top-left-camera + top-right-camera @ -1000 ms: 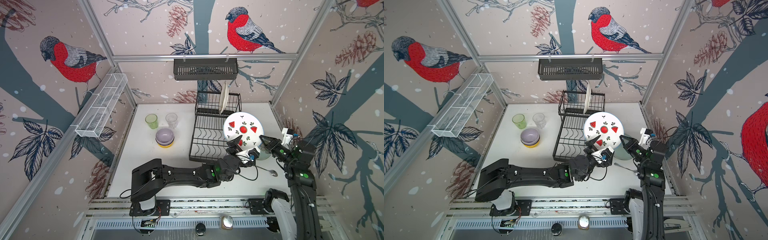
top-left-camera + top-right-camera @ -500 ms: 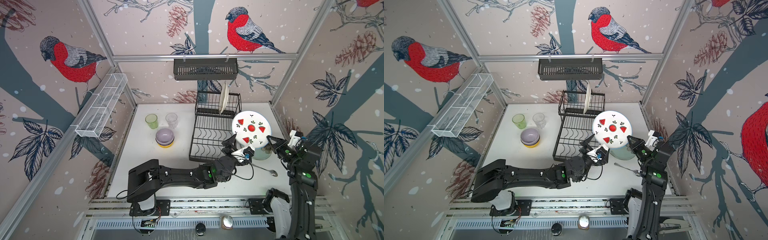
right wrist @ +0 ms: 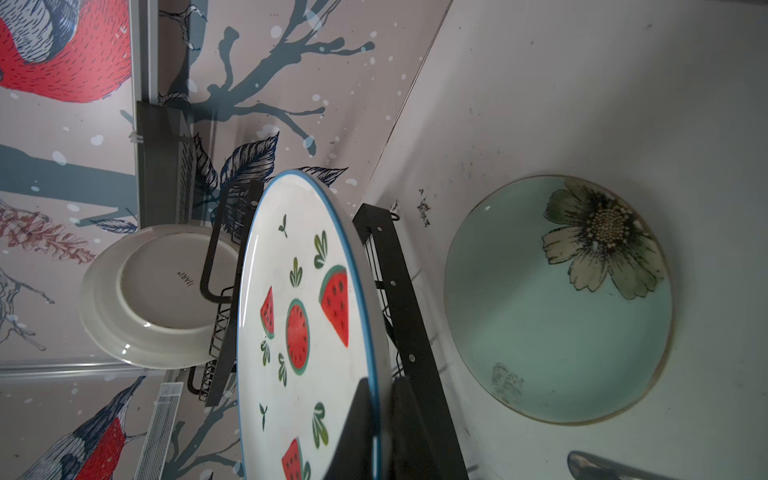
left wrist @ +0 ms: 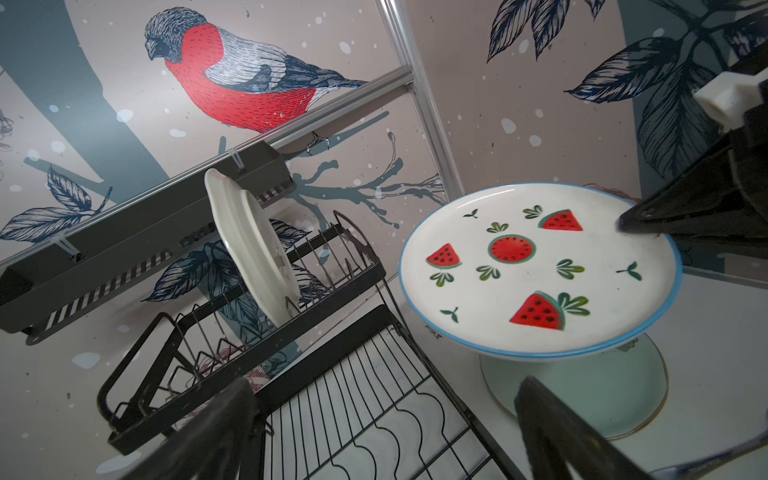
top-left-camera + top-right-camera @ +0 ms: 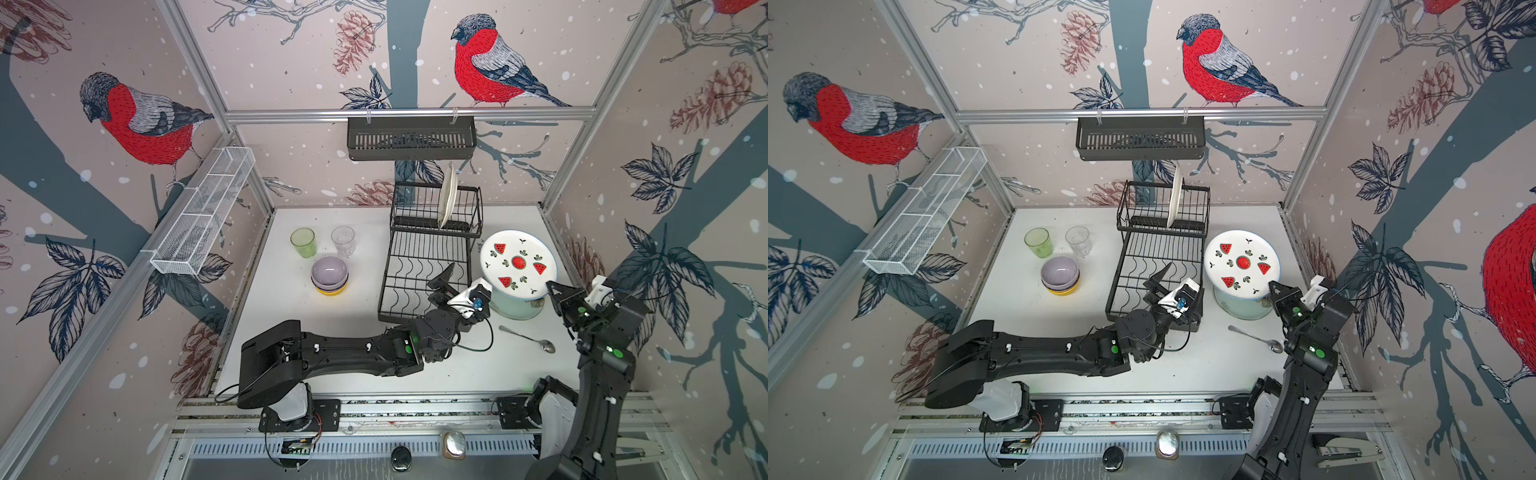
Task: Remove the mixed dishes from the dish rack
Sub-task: 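Open the left gripper and withdraw it while the right gripper holds the plate, then lower the watermelon plate onto the mint floral plate with the right gripper, then open the right gripper while the left gripper reaches to the upper rack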
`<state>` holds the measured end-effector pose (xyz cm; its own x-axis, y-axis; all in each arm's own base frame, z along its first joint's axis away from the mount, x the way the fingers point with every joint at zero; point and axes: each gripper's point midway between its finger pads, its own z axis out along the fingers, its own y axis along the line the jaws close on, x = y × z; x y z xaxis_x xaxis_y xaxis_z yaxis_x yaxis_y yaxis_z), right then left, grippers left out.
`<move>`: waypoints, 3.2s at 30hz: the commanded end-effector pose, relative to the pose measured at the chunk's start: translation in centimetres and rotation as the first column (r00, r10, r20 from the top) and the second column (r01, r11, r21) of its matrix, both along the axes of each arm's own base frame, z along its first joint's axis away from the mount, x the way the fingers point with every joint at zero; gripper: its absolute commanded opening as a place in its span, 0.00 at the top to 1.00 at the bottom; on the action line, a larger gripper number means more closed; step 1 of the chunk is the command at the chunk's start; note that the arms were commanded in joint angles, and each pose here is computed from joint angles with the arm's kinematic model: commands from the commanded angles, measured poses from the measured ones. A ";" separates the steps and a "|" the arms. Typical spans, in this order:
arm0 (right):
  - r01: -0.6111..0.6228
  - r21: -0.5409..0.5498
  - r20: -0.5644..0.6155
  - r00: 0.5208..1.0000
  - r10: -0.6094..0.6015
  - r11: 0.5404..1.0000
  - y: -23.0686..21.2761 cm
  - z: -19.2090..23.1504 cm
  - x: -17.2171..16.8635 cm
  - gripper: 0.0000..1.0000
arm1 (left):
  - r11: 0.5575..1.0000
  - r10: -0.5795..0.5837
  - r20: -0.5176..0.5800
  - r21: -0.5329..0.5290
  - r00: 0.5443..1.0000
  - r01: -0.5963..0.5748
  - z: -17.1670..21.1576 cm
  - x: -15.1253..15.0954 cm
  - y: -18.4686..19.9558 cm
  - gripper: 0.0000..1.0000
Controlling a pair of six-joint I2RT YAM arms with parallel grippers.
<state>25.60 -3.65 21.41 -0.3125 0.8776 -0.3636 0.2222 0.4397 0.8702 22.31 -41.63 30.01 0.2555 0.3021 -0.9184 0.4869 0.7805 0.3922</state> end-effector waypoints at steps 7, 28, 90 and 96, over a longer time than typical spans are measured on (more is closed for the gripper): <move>0.158 0.035 -0.075 0.985 -0.155 0.987 -3.3 -3.3 0.0 1.00 | 0.991 0.118 -0.048 -0.064 0.992 -0.121 0.0 1.2 3.8 0.02; 0.115 -0.025 -0.240 0.963 -0.118 0.993 -3.8 -10.4 1.0 1.00 | 0.937 0.120 -0.278 -0.285 0.953 -0.201 -2.3 3.0 10.4 0.02; -0.099 -0.347 -0.285 0.958 -0.004 0.933 -0.3 -6.7 4.1 0.01 | 0.944 0.030 -0.401 -0.290 0.916 -0.158 -1.1 6.0 7.6 0.02; -0.234 -0.294 -0.085 0.972 0.219 0.927 5.0 -2.7 4.0 0.01 | 0.936 -0.047 -0.467 -0.329 0.883 -0.124 -0.1 8.3 4.8 0.02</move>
